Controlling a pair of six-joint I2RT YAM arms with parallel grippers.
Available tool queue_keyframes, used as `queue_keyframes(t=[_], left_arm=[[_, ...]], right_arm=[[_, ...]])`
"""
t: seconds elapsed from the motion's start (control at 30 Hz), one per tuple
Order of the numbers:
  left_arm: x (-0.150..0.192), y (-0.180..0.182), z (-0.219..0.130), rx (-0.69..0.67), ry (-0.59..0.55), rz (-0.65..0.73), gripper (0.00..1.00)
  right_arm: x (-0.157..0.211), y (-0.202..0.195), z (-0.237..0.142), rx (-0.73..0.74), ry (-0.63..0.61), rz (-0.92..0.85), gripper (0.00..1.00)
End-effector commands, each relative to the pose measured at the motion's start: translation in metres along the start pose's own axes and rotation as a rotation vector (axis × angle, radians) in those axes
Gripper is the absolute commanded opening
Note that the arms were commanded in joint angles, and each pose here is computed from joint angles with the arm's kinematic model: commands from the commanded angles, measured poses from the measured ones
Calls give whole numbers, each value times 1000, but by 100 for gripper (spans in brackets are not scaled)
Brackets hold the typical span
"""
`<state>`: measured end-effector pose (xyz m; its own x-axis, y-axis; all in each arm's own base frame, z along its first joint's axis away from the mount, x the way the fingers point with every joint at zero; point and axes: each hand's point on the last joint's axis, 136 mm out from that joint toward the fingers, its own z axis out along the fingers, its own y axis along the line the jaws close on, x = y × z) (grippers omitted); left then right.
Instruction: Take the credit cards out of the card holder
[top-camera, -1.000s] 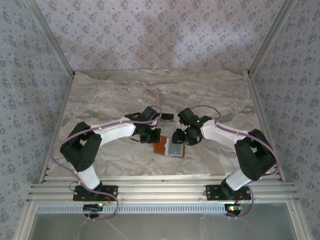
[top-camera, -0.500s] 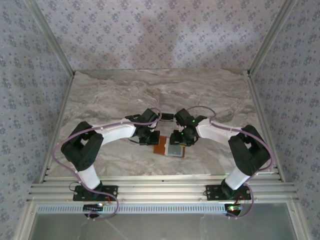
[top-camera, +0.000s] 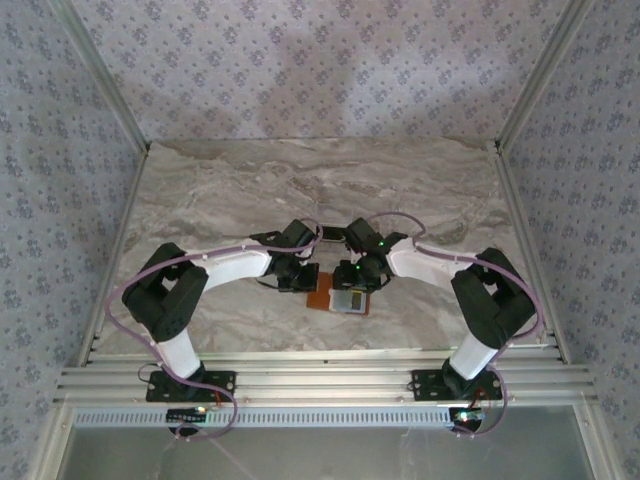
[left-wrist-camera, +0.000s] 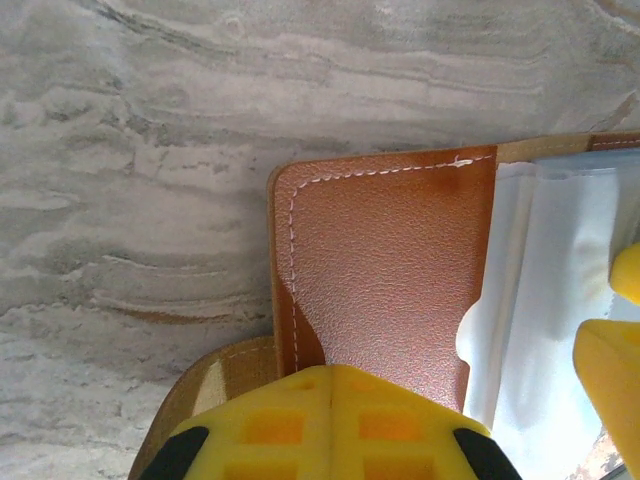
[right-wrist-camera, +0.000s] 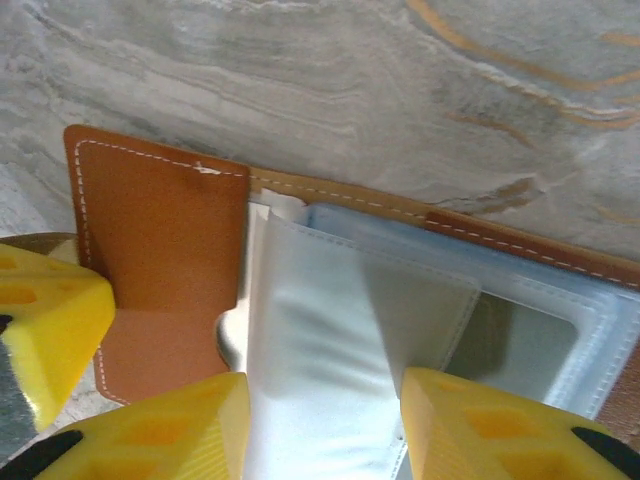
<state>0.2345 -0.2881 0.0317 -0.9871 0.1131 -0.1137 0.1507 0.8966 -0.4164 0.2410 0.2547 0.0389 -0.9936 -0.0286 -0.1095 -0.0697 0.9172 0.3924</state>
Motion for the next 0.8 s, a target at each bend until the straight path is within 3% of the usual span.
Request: queue_keyframes(t=[0.0,0.37,0.77], left_arm=[[-4,-4,-12,18,-42,2,0],[-13,-6,-69,4,-199,19,0],[-12,20,-108,12,-296,-33,0]], right_arm=[[-6,16,1,-42,-8,11,45],[-15,37,0,-103,-17,-1,44],[-25,68,9,-162,-4,-36,44]])
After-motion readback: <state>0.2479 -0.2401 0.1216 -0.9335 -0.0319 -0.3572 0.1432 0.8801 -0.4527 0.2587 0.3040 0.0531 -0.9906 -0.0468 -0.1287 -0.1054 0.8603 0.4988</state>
